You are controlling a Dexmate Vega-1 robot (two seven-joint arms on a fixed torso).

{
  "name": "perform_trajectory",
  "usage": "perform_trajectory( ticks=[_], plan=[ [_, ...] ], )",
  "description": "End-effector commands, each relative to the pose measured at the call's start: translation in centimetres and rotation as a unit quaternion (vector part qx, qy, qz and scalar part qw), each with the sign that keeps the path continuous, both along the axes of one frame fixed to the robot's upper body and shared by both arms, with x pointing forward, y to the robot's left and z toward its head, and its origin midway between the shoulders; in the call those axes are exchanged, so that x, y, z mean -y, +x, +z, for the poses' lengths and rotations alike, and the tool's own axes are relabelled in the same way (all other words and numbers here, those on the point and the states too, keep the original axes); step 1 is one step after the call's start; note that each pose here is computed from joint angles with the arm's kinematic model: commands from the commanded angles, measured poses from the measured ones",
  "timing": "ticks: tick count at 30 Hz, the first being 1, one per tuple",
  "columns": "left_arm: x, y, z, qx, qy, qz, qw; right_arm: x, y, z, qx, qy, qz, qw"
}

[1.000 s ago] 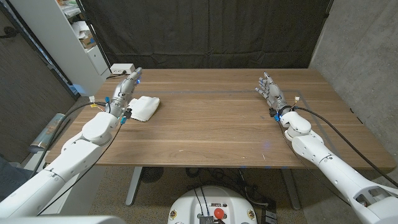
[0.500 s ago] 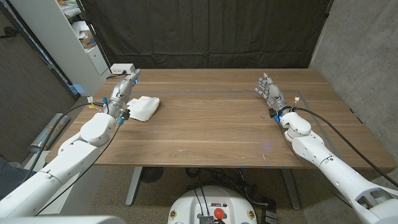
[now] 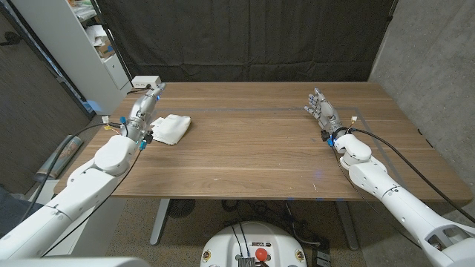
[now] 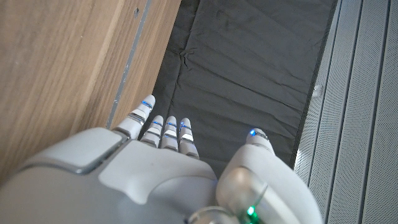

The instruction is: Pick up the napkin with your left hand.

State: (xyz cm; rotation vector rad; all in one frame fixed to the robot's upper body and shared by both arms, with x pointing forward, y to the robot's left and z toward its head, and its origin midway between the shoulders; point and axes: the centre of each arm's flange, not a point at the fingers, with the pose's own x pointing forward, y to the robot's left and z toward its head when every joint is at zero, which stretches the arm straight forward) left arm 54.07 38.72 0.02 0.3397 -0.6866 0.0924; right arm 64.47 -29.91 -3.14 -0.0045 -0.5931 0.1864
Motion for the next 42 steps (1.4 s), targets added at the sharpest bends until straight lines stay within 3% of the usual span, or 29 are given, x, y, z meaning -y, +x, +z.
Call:
perform_trajectory(
  ticks=[1, 27, 38, 42],
  plan=[
    [-0.6, -0.4, 0.0, 0.006, -0.002, 0.022, 1.000, -0.1, 0.3, 0.0, -0.002, -0.001, 0.002, 1.0000],
    [-1.3, -1.5, 0.7, 0.013, 0.031, 0.081, 0.996, -0.4, 1.1, 0.9, 0.004, -0.001, 0.007, 1.0000],
    [-1.8, -1.8, 0.9, 0.006, 0.044, 0.087, 0.995, -0.7, 1.0, 1.1, 0.009, 0.000, 0.008, 0.9999],
    [-1.8, -1.9, 0.8, 0.006, 0.043, 0.090, 0.995, -1.0, 1.7, 1.1, 0.007, -0.003, 0.009, 0.9999]
  ],
)
